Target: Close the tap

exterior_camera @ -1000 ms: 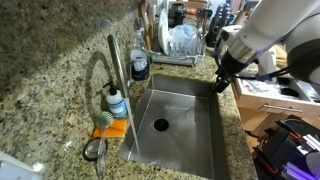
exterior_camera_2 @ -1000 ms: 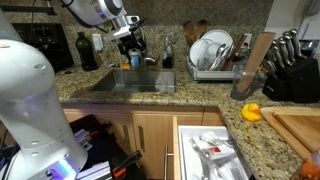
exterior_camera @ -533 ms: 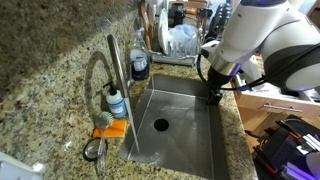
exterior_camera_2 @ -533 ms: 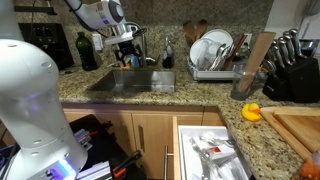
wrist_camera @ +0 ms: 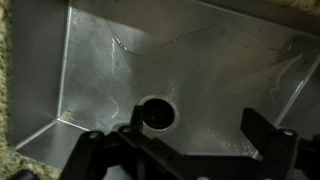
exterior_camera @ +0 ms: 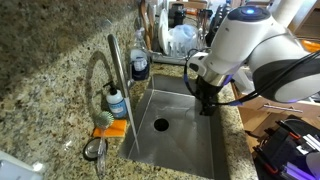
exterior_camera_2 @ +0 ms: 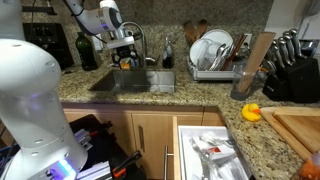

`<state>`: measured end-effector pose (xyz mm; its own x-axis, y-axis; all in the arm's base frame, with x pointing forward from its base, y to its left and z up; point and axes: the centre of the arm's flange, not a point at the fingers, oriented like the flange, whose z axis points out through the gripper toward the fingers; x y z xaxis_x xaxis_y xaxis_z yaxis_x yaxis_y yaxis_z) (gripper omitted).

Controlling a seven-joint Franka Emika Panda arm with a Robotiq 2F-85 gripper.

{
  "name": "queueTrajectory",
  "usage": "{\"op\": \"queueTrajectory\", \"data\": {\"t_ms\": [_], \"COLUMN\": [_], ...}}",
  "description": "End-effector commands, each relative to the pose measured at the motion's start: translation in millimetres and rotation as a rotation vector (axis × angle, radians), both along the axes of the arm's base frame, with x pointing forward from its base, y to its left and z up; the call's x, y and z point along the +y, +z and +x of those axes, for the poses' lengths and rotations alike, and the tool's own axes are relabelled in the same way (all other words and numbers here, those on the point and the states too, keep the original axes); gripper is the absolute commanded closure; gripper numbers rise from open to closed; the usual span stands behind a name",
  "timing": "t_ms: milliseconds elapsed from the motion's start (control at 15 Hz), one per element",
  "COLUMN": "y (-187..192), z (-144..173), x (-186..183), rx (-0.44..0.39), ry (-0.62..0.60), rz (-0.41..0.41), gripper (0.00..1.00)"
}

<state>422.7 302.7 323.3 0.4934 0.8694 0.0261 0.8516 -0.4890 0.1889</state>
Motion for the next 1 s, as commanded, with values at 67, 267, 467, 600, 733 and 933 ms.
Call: {"op": "queueTrajectory", "data": {"t_ms": [67, 267, 467, 600, 733, 933], "y": [-31, -46, -49, -38, -25, -36], "z": [5, -3, 8, 19, 28, 29], "x": [53, 39, 3, -28, -57, -42], "rx": [0.142, 0.189, 0.184, 0.135, 0.026, 0.088], "ry": [0.115, 0.093, 0.110, 0.124, 0.049, 0.084], "rz": [-0.144, -0.321, -0.512, -0.631, -0.694, -0.656], "gripper": [0.00, 0.00, 0.00, 0.00, 0.00, 0.00]}}
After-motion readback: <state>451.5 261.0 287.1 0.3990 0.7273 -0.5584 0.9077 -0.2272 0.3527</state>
